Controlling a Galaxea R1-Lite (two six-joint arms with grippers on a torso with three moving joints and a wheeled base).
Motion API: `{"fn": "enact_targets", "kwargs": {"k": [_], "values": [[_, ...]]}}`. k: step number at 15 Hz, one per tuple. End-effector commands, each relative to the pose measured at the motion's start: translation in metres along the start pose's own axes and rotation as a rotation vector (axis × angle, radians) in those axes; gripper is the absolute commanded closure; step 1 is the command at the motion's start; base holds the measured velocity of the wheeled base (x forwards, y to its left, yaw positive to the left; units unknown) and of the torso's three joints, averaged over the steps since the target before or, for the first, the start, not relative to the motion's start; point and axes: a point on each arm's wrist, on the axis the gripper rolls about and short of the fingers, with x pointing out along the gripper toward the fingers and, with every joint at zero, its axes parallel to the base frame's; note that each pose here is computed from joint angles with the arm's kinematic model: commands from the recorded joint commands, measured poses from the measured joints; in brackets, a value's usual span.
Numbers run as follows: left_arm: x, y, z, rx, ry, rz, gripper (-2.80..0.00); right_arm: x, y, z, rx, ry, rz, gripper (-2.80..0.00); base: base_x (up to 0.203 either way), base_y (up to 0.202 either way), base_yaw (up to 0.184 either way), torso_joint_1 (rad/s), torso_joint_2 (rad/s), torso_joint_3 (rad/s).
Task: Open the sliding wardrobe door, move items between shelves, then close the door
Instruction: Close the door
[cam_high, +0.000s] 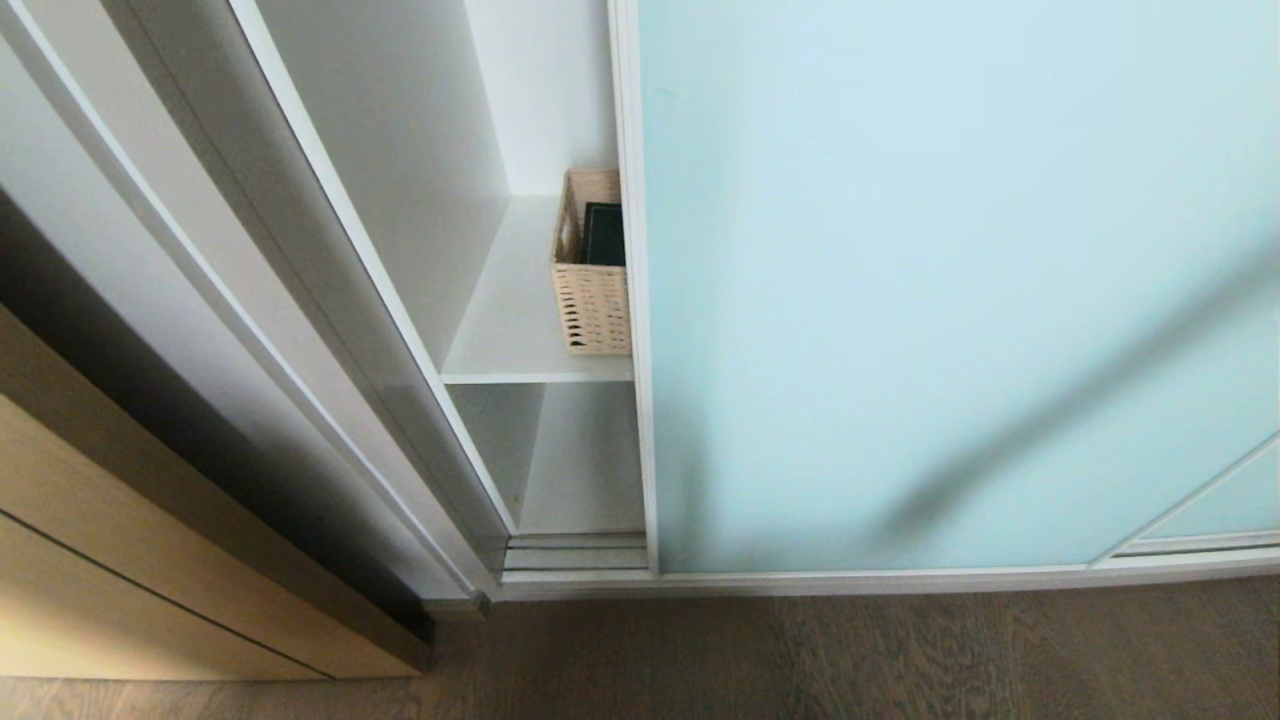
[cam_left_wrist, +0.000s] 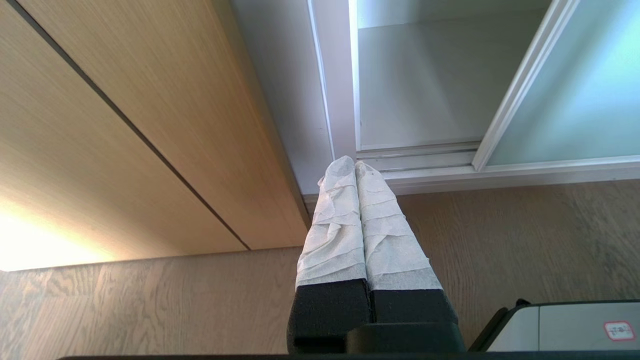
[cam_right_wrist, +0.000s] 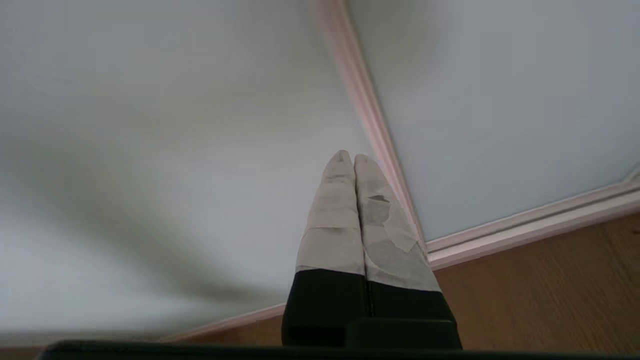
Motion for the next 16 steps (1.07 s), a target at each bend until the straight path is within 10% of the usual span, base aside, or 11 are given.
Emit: {"fn": "enact_targets", "kwargs": {"k": [1,16], "values": [[0.0,0.0,0.0,0.0,0.003,0.0,0.0,0.012,-0.008,-0.007,0.015,0.009,-0.001,0.0,0.0,0.0,0.0,0.0,0.0,0.0],[0.0,0.0,0.0,0.0,0.002,0.0,0.0,0.053,-0.026,-0.031,0.015,0.03,0.036,0.0,0.0,0.0,0.0,0.0,0.0,0.0]]}}
